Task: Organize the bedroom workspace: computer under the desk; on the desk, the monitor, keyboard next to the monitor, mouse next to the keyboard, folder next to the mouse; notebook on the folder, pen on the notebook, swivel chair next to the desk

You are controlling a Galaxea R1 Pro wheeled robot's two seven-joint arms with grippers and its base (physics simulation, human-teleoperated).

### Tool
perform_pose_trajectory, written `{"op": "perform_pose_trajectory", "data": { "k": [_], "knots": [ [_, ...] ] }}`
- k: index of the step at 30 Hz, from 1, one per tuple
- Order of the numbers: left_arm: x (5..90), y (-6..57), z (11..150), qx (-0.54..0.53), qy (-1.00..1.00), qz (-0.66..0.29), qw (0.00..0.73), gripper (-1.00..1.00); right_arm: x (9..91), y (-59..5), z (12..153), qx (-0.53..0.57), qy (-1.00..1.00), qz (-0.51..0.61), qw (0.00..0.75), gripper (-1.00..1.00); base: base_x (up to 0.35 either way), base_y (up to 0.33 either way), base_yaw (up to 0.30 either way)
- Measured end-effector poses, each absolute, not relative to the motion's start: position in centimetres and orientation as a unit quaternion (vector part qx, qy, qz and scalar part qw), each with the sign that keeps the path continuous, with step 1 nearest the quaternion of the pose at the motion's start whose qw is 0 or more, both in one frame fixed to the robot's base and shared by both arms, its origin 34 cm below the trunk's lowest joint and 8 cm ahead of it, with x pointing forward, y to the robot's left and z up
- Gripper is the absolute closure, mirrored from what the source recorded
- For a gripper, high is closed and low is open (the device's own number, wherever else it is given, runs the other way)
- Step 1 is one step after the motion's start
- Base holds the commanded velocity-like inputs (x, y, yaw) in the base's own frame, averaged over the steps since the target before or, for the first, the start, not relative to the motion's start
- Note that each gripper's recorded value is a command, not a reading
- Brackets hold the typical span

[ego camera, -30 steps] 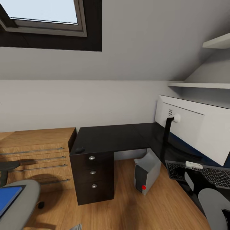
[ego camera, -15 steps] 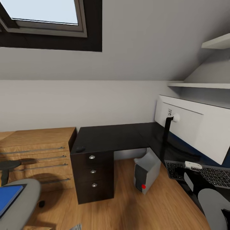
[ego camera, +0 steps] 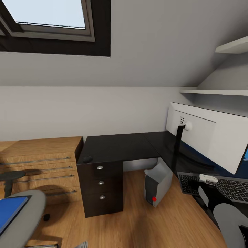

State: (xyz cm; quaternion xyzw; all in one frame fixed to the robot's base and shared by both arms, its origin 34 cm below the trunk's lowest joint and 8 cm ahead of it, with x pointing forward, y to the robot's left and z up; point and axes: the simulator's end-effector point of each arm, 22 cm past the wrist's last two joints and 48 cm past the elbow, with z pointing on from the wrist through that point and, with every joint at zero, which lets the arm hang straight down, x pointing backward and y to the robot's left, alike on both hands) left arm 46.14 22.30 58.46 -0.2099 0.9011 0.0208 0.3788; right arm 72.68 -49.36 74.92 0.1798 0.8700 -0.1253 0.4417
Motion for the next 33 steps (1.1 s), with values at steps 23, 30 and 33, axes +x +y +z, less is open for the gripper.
{"op": "perform_pose_trajectory", "data": {
  "k": [23, 30, 33],
  "knots": [
    [46.14, 22.30, 58.46, -0.210, 0.901, 0.021, 0.379, -1.00, 72.69, -49.30, 74.91, 0.179, 0.870, -0.126, 0.441, -1.00, 0.000, 0.000, 0.000],
    [46.16, 22.30, 58.45, -0.210, 0.901, 0.021, 0.379, -1.00, 72.75, -49.13, 74.86, 0.181, 0.870, -0.122, 0.442, -1.00, -0.080, 0.000, 0.000],
    [46.14, 22.29, 58.44, -0.210, 0.901, 0.020, 0.378, -1.00, 72.74, -49.12, 74.86, 0.181, 0.870, -0.123, 0.442, -1.00, -0.017, 0.000, 0.000]
  ]
}}
